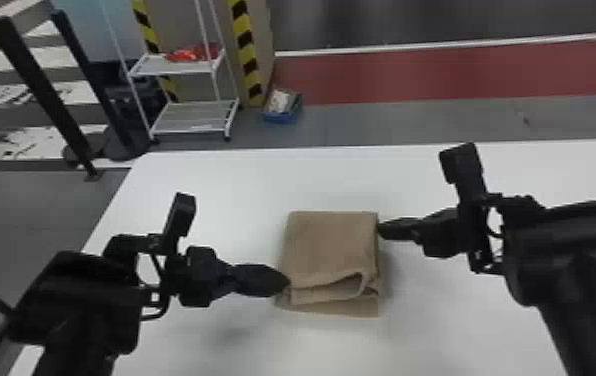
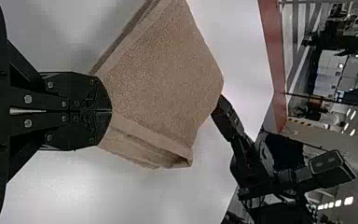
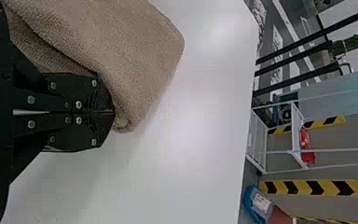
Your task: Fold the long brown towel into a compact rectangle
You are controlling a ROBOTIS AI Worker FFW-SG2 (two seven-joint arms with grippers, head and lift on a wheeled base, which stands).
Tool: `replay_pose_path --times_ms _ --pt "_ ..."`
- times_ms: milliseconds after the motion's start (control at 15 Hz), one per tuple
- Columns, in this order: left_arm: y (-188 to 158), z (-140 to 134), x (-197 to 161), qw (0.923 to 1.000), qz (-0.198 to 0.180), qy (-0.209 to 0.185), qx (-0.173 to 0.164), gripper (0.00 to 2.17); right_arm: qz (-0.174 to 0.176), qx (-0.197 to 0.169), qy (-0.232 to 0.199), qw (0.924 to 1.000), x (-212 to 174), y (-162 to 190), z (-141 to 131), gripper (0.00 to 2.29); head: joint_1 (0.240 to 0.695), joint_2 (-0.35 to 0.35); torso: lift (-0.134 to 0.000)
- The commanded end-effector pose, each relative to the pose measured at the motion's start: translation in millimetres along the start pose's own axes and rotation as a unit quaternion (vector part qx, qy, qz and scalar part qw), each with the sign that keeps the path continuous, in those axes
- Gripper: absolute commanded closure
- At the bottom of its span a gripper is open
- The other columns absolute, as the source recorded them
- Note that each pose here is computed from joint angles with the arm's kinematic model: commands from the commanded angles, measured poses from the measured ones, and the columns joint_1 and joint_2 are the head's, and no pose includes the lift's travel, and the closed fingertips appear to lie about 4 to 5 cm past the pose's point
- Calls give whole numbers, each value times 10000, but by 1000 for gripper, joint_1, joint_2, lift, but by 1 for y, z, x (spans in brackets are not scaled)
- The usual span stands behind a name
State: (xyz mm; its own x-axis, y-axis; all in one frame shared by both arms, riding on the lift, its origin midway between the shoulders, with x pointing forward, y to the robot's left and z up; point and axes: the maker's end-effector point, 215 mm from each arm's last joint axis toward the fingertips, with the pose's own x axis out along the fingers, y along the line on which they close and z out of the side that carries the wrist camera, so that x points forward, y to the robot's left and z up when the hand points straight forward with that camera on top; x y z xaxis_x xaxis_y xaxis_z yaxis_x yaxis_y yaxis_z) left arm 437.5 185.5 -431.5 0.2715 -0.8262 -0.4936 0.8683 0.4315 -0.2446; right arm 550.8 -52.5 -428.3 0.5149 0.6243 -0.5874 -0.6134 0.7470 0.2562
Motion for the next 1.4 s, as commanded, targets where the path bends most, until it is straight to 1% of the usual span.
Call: replay_pose_path --times_ms 0,67,133,200,267,333,400,467,533,600,667,733,800,867,933,1000,1067,1133,1200,1267,1333 --pt "-6 6 -3 9999 19 -58 85 2071 -82 22 -120 9999 -6 -10 7 2030 695 149 -123" --pt "-5 9 -8 9998 96 -95 123 2071 -137 90 -177 9997 -11 -17 7 2027 695 144 -123" --pt "2 9 -17 9994 282 -167 85 2064 -193 130 -273 9994 -19 -22 10 1993 695 140 -123" --pt "19 17 -38 9970 675 -383 44 1875 -238 188 -425 9986 -31 -23 10 1514 695 135 -123" --pt "39 25 -64 9914 1100 -699 -113 1288 -326 248 -565 9976 -42 -26 9 728 695 133 -123" --pt "52 32 -87 9853 1385 -966 -243 451 -483 274 -647 9964 -52 -29 5 12 695 143 -123" --pt "61 40 -111 9773 1680 -1248 -338 -2 -640 273 -727 9949 -61 -32 1 -2 695 152 -123" --pt "67 44 -128 9684 1947 -1495 -429 -2 -771 297 -800 9934 -68 -34 -3 -2 695 163 -123" --pt "75 43 -143 9565 2245 -1763 -608 -2 -936 141 -1078 9897 -76 -37 3 19 695 175 -123" --pt "84 40 -153 9396 2603 -2043 -877 33 -1185 -166 -1503 9814 -86 -40 16 29 695 185 -123" --pt "92 32 -159 9192 2927 -2334 -1220 60 -1386 -313 -1755 9742 -94 -40 19 29 695 195 -123" --pt "97 27 -162 9028 3122 -2552 -1492 66 -1536 -434 -1944 9679 -101 -39 21 36 695 212 -123" --pt "101 19 -160 8881 3307 -2676 -1741 66 -1703 -625 -2229 9578 -110 -36 26 36 695 220 -123" --pt "101 18 -158 8791 3428 -2768 -1818 66 -1787 -745 -2415 9509 -115 -31 27 36 695 225 -123" --pt "98 16 -153 8713 3500 -2873 -1891 66 -1847 -838 -2562 9451 -121 -26 22 36 695 227 -123" --pt "95 10 -152 8604 3656 -2971 -1945 66 -1920 -923 -2739 9379 -129 -20 17 36 695 228 -123" --pt "92 17 -158 8458 4008 -3105 -1660 66 -2010 -959 -2873 9316 -137 -16 10 36 695 228 -123" --pt "85 28 -169 8257 4450 -3242 -1226 70 -2100 -988 -3046 9238 -146 -10 5 36 695 229 -123" --pt "76 32 -165 8235 4507 -3262 -1109 70 -2055 -828 -3104 9244 -149 -5 -7 43 695 233 -123" --pt "72 27 -160 8252 4499 -3208 -1175 73 -2003 -704 -3199 9234 -153 -1 -14 53 695 235 -123" --pt "70 20 -155 8252 4550 -3120 -1212 73 -1992 -723 -3257 9214 -156 4 -17 56 695 233 -123"
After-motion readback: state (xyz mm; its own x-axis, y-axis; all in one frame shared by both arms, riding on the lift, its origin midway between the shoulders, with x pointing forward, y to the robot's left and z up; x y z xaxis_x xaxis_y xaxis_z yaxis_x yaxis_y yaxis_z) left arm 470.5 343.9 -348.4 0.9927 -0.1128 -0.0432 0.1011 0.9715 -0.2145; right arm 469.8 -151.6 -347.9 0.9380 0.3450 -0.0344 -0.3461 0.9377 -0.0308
